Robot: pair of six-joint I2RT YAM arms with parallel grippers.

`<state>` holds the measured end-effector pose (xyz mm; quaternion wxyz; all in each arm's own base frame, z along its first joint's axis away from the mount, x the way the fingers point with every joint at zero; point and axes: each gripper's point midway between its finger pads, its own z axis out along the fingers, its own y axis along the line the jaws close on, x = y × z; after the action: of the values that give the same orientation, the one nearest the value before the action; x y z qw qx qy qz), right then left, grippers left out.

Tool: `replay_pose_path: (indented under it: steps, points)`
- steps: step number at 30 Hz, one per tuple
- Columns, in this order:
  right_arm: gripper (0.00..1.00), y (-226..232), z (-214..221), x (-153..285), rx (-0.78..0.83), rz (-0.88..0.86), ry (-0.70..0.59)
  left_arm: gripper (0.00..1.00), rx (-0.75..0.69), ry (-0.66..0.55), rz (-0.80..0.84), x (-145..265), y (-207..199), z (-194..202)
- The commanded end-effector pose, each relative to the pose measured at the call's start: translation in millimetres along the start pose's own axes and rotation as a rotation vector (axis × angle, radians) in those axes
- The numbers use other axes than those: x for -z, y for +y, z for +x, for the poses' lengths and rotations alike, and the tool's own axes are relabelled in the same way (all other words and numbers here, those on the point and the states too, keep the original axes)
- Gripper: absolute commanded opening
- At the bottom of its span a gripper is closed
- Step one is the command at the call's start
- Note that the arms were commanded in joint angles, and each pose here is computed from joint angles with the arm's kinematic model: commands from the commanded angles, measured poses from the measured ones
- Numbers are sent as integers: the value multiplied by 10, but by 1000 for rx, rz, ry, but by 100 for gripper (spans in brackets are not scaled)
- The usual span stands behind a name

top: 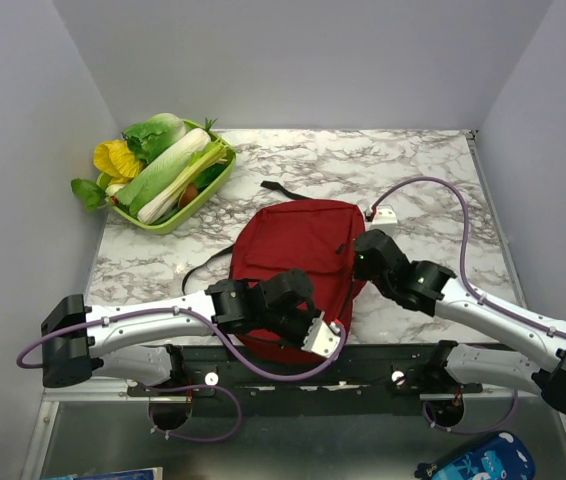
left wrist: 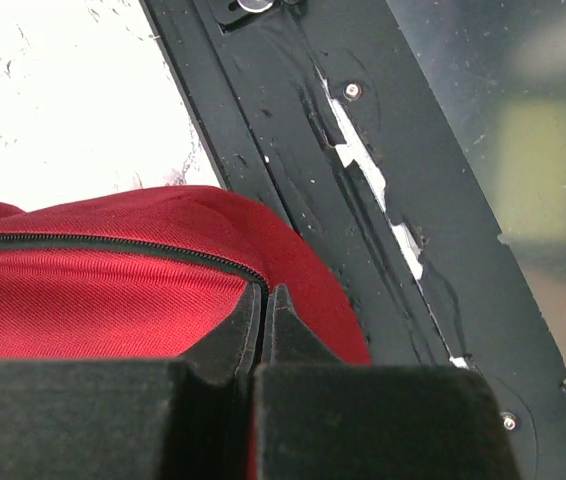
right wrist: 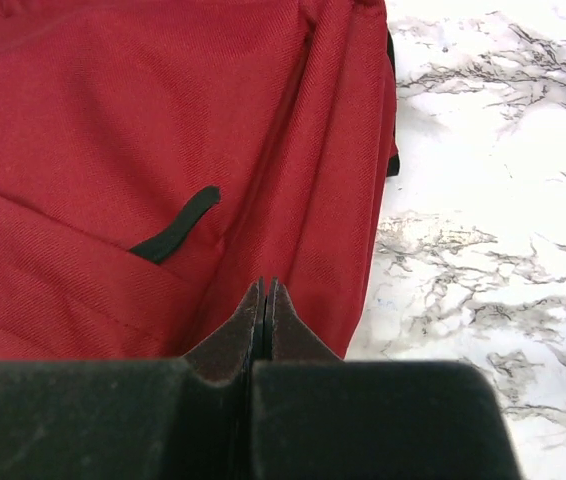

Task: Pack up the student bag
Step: Zip the student bag at the center of the board, then reset both arms

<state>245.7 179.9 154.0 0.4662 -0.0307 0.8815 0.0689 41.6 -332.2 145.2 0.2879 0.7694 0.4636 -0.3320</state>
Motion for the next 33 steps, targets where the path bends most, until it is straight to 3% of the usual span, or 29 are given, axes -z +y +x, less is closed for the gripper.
replay_pose_path:
  steps: [1,5,6,8,9,11,12,13,17,18,23,33]
  points:
    - [1,10,-225,-78,-44,2,-69,20,-2,22,106,64,-308,98]
    - [1,13,-351,44,-57,-33,-111,44,59,27,-66,111,-5,25]
    - [11,20,-336,62,-57,-46,-109,48,72,11,-105,126,82,-39]
    - [31,23,-369,137,-59,-74,-124,70,121,-27,-164,216,247,-201]
    - [47,47,-358,165,-62,-99,-120,75,139,-39,-192,255,325,-251]
    - [58,25,-354,240,-78,-124,-134,80,189,-81,-241,380,500,-412]
    - [72,34,-338,265,-78,-141,-133,83,266,-97,-288,475,646,-404]
    - [77,23,-302,277,-78,-147,-128,99,297,-112,-318,549,736,-425]
    - [92,49,-277,411,-72,-215,-123,99,483,-162,-445,910,1190,-355]
    - [99,61,-290,471,-77,-242,-133,99,530,-138,-458,951,1226,-262]
    - [100,-43,-306,561,-53,-227,-147,99,660,-56,-603,1305,1474,34]
    - [100,-90,-417,713,-43,-228,-152,99,853,154,-712,1583,1433,575]
